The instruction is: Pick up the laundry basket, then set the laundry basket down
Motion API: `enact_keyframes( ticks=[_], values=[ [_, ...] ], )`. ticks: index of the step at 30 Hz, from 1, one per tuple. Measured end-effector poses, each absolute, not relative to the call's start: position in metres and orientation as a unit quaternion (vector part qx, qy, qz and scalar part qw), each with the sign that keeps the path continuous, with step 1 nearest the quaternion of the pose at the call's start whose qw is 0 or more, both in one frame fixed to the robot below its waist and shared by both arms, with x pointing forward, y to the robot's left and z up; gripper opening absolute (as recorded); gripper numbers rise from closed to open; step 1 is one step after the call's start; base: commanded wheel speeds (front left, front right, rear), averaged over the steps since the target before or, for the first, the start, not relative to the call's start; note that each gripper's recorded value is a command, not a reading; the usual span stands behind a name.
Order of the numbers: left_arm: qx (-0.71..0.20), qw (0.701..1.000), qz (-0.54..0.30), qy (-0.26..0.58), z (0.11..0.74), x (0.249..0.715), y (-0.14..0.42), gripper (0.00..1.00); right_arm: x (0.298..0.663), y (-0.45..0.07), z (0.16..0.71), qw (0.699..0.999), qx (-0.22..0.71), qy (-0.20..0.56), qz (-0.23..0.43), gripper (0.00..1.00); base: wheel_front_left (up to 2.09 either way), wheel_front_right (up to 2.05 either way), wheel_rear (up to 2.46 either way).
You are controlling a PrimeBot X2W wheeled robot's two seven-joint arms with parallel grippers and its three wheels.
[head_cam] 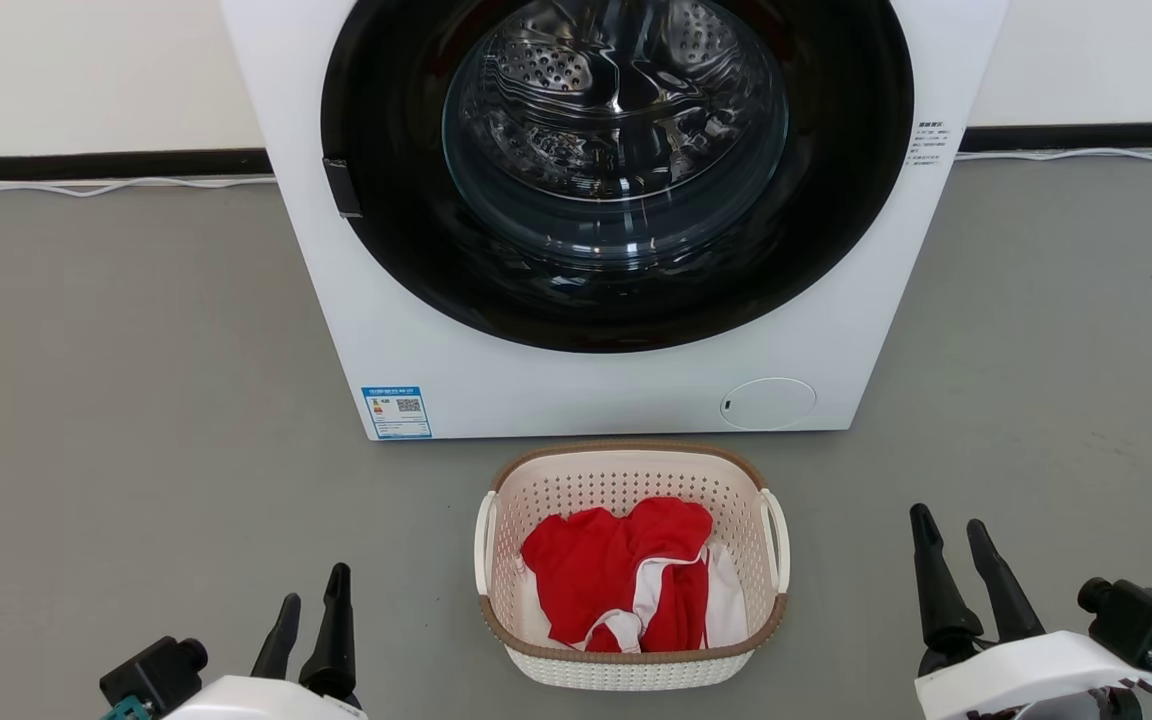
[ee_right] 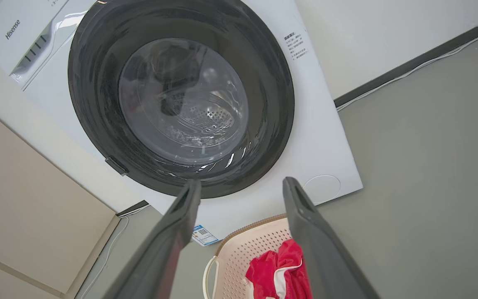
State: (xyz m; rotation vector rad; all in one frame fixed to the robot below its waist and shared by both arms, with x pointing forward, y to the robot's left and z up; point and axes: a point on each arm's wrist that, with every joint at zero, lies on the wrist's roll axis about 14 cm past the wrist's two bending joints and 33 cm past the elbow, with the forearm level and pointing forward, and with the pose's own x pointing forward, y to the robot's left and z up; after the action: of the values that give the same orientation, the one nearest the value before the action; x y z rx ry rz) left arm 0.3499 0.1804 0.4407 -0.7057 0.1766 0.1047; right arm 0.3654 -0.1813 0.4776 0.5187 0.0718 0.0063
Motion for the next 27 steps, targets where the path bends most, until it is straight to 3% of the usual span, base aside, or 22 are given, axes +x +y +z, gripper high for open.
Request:
enact_keyframes(
  ticks=[27],
  values=[
    [-0.189, 0.980, 0.023, 0.060, 0.452, 0.351, 0.178, 1.00, 0.365, -0.182, 0.476, 0.994, 0.109, 0.025, 0.015, 1.00, 0.00, 0.00, 0.00]
  ],
)
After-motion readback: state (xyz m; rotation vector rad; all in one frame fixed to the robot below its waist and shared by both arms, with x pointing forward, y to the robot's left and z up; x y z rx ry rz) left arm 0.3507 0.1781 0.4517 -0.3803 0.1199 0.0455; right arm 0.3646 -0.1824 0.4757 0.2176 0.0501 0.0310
